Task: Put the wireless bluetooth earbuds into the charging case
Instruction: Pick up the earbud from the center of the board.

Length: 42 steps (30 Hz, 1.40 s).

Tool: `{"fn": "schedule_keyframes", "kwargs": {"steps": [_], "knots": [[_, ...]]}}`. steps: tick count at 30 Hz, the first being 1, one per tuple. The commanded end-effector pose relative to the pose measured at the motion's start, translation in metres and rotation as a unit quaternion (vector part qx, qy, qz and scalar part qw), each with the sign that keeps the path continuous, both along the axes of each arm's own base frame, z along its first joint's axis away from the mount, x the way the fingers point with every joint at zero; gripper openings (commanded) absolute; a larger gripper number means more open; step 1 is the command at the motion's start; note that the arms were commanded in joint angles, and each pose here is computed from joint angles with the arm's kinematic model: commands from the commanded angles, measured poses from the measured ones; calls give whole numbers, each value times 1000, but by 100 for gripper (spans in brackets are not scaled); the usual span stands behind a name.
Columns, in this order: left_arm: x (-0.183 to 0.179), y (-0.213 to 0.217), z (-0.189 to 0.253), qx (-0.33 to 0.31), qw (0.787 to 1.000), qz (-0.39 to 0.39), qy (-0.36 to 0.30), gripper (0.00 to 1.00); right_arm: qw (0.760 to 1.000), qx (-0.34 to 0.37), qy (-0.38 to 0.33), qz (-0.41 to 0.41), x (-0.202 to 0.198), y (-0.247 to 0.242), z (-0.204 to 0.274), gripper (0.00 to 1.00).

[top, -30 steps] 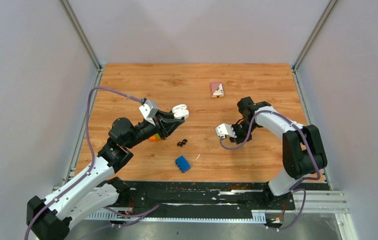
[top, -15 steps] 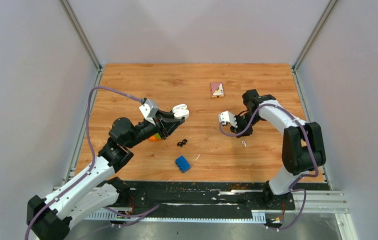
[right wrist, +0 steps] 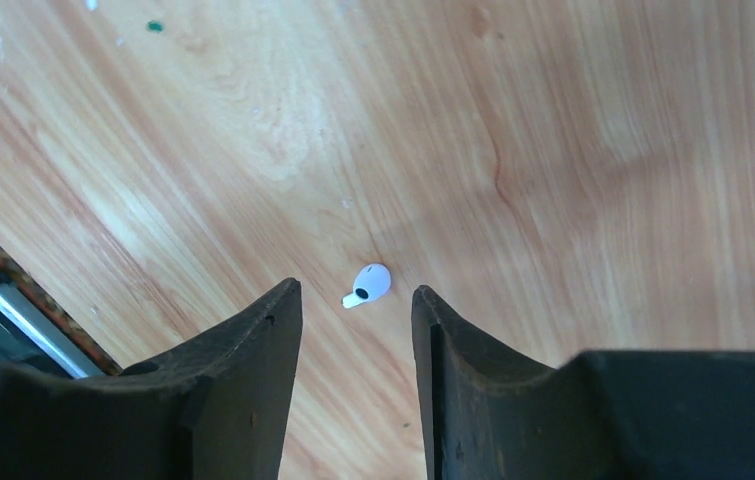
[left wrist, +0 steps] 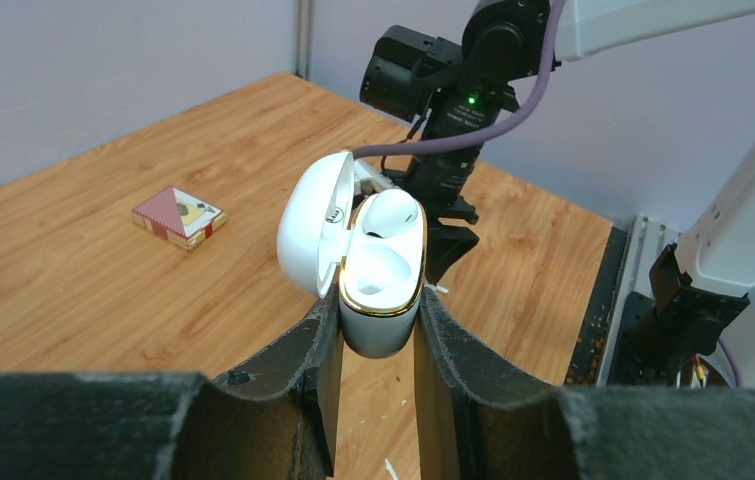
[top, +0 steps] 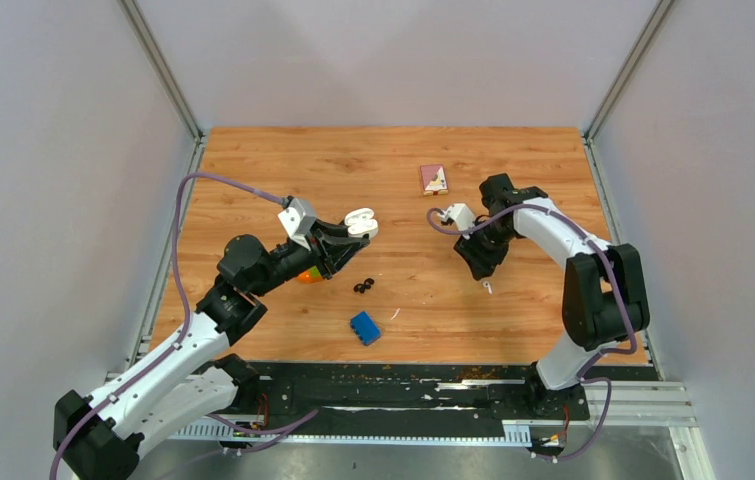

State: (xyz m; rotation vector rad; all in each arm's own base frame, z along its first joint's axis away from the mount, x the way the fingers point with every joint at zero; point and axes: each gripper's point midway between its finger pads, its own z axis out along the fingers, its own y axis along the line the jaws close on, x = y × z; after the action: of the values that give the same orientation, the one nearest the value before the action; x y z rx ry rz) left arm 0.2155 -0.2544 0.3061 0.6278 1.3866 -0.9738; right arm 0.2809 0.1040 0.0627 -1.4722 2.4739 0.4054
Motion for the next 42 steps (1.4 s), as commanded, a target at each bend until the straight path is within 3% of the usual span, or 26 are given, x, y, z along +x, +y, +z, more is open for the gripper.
{"fn": "schedule_keyframes", "kwargs": {"steps": [1,4,7,14,42], "knots": [[-4,-3,20,-20,1000,-11,-21,3,986,-35,6,-163,18,0,12,44],[-4,-2,22,-19,999,-10,-24,3,976,-72,25,-204,20,-6,2,44],[-5,0,21,-16,1000,-7,-25,3,972,-83,27,-219,22,-5,3,40],[-7,2,20,-20,999,-6,-26,3,964,-130,26,-231,15,-14,-8,41],[-9,5,17,-22,999,-3,-25,4,956,-162,68,-236,-2,-21,-36,36]]}}
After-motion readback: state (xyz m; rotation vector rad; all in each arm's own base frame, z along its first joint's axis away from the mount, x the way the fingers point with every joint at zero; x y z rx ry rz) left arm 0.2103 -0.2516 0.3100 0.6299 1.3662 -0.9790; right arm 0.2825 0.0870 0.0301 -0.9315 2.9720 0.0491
